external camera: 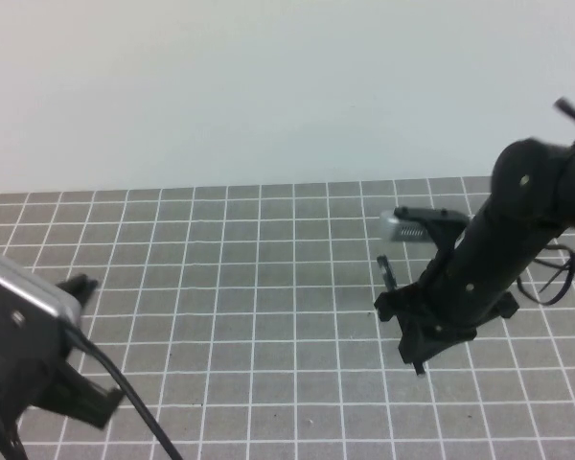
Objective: Cap the pen
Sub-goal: 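Pick up the pen and its cap, cap the pen, and set it down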
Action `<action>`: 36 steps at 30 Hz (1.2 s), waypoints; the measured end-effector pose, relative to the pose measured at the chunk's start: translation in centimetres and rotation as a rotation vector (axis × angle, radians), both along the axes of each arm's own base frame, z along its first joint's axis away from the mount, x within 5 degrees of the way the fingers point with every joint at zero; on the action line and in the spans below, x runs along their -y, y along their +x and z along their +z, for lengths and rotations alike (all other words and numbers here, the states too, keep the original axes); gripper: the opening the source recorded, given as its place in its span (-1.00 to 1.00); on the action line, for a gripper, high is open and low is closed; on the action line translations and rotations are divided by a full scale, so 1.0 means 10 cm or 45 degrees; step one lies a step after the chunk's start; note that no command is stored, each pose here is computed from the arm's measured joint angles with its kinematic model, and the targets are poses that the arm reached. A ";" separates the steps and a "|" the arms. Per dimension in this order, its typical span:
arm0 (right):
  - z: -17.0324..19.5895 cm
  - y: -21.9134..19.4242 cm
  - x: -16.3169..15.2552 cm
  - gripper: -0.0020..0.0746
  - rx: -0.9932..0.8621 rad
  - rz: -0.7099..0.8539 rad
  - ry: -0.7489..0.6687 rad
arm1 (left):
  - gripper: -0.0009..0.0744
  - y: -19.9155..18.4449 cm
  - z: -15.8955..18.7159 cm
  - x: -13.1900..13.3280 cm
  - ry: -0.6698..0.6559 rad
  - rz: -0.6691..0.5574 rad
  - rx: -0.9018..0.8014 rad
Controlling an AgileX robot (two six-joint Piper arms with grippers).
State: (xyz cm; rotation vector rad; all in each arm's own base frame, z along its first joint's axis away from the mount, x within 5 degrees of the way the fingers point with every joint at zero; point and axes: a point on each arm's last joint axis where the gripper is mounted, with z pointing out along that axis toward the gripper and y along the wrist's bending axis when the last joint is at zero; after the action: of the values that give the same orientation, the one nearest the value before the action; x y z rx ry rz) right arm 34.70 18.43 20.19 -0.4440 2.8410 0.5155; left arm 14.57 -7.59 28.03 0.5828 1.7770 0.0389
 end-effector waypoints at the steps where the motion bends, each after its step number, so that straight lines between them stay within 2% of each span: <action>1: -0.02 0.01 0.00 -0.96 0.004 -0.007 -0.002 | -0.97 0.00 0.01 -0.01 -0.022 0.020 -0.012; 7: -0.18 0.07 -0.02 -0.95 -0.002 -0.021 -0.013 | -0.97 0.00 -0.01 -0.02 -0.127 0.085 -0.096; 11: -0.28 0.08 -0.02 -0.85 -0.035 -0.014 -0.036 | -0.97 0.00 -0.01 -0.02 -0.157 0.096 -0.106; 14: -0.33 0.07 -0.02 -0.63 -0.057 0.015 -0.054 | -0.97 0.00 -0.02 -0.02 -0.155 0.096 -0.107; 19: -0.33 0.06 -0.01 -0.01 -0.054 0.061 -0.067 | -0.97 0.00 -0.02 -0.02 -0.153 0.095 -0.106; 22: -0.33 0.06 -0.02 0.12 -0.055 0.055 -0.062 | -0.97 0.00 -0.02 -0.02 -0.154 0.092 -0.106; 25: -0.29 0.05 -0.02 0.12 -0.055 0.044 -0.051 | -0.97 0.00 -0.02 -0.02 -0.152 0.092 -0.104; 29: -0.03 0.00 0.01 0.07 0.017 0.055 -0.033 | -0.97 -0.02 0.00 -0.02 -0.143 0.060 -0.085; 33: 0.47 -0.11 0.10 -0.22 0.192 0.080 -0.022 | -0.97 -0.12 0.11 -0.07 -0.185 0.019 -0.010; 36: 0.91 -0.26 0.19 -0.50 0.356 0.097 -0.003 | -0.97 -0.19 0.19 -0.19 -0.210 0.088 0.046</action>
State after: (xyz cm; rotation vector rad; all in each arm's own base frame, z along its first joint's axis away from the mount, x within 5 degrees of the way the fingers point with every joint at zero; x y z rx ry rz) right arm 32.08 16.52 29.27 -0.5780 2.5653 0.4264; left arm 12.71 -5.66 29.88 0.3996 1.7454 -0.0484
